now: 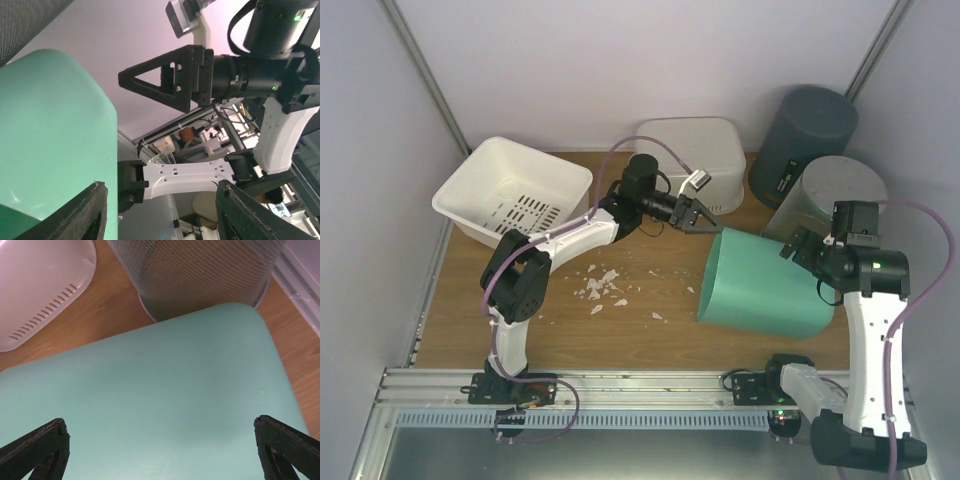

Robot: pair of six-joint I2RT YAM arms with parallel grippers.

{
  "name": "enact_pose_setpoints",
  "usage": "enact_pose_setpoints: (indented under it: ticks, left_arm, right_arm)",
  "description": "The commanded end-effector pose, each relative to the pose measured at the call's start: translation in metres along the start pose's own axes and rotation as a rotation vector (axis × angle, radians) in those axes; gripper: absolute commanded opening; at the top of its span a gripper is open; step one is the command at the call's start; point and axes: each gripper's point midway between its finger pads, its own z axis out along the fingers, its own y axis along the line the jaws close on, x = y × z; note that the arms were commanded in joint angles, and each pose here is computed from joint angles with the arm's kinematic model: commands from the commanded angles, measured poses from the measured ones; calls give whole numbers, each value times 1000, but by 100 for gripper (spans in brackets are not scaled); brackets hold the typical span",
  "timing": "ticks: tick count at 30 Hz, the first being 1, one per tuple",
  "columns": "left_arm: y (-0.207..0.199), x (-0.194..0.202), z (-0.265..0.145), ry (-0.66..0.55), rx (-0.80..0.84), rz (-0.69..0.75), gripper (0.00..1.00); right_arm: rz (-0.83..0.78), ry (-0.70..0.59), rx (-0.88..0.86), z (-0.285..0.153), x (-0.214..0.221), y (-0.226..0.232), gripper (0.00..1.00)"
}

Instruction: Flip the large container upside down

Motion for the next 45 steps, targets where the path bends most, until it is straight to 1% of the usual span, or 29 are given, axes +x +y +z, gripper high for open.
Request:
enact_pose_setpoints:
  ticks: [1, 3, 5, 9, 16, 24, 29, 35, 38, 42, 44, 45]
  left_arm:
    - [53, 36, 14, 74, -99, -137, 58]
    - [57, 43, 20, 92, -100, -163, 58]
    - [57, 45, 24, 105, -110, -160, 58]
    - [65, 50, 22, 105, -165, -196, 59]
    - [61, 56, 23, 126, -148, -227, 60]
    - [31, 45, 3, 77, -180, -163, 62]
    - [40, 54, 3, 83, -206, -164, 63]
    - [57, 64, 22, 110, -203, -187, 63]
    - [61, 59, 33, 107, -193, -185, 63]
    - [58, 46, 48, 100, -177, -147, 63]
    - [59, 42, 55, 96, -174, -133, 61]
    - [59, 42, 58, 98, -164, -140, 55]
  right_arm:
    - [37, -41, 86, -2, -3, -18, 100]
    - [36, -44, 90, -2, -4, -20, 100]
    - [36, -36, 99, 0, -3, -23, 100]
    - [31, -14, 108, 6, -1, -26, 100]
    - [25, -22, 71, 0, -1, -22, 100]
    - [15, 1, 74, 6, 7, -24, 100]
    - [8, 16, 71, 9, 9, -24, 100]
    - [8, 24, 67, 11, 13, -24, 100]
    - [7, 32, 75, 13, 16, -27, 100]
    - [9, 50, 72, 18, 23, -28, 100]
    - [11, 51, 66, 18, 25, -27, 100]
    - [11, 50, 60, 17, 25, -26, 100]
